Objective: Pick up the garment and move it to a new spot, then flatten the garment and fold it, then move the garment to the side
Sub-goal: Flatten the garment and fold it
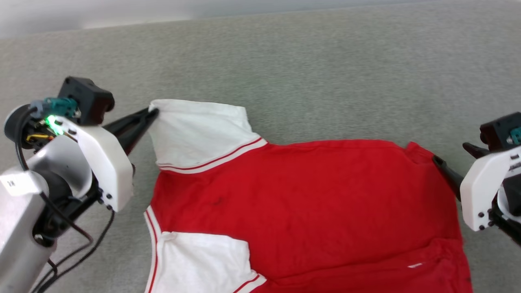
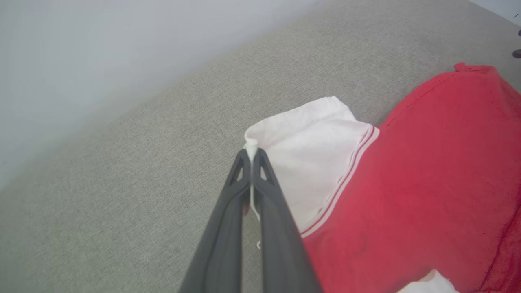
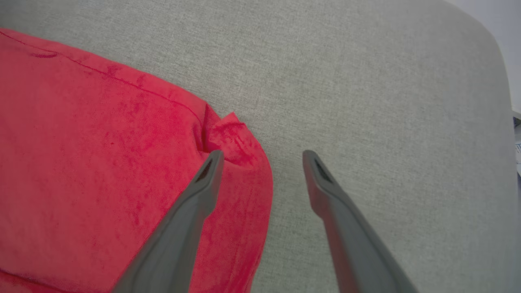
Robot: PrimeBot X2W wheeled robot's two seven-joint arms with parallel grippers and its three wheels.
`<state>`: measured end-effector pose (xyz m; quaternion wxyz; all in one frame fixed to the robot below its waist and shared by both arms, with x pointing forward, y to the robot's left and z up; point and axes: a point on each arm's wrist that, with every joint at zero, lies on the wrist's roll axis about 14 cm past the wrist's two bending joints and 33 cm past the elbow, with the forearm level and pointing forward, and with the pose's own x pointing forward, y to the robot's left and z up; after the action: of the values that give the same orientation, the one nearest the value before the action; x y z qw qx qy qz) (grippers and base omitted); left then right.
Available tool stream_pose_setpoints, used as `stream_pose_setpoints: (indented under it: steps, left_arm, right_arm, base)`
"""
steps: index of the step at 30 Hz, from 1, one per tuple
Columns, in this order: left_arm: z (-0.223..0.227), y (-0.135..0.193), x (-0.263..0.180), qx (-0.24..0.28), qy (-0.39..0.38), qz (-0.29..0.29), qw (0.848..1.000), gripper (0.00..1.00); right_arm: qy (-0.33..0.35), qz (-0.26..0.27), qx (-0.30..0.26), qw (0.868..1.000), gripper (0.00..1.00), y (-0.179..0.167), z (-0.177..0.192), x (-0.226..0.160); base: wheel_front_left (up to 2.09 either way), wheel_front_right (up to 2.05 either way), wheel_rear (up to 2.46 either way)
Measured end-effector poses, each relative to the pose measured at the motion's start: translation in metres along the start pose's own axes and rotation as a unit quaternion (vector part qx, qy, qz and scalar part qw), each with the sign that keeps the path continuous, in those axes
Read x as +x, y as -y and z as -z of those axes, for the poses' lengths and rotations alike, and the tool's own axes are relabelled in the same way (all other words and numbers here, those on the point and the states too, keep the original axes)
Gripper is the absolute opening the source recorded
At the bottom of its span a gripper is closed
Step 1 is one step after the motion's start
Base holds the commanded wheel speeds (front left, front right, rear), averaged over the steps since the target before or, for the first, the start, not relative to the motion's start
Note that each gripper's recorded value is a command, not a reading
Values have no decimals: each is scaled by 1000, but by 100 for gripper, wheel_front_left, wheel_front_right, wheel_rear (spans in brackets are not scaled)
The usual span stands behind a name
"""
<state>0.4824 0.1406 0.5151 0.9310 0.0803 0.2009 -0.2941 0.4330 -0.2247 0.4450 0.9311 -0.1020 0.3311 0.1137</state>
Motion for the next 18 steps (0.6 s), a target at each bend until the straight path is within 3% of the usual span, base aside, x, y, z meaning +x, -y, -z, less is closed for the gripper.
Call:
stream_pose_setpoints:
  steps: [8, 18]
  left_arm:
    - [2, 11, -24, -1, 23, -8, 1000, 0]
    - [22, 14, -22, -22, 15, -8, 1000, 0]
  right_arm:
    - [-133, -19, -38, 990, 100, -4, 21, 35]
    - [-205, -48, -82, 974, 100, -20, 46, 72]
  base:
    - [0, 0, 0]
    - [0, 0, 0]
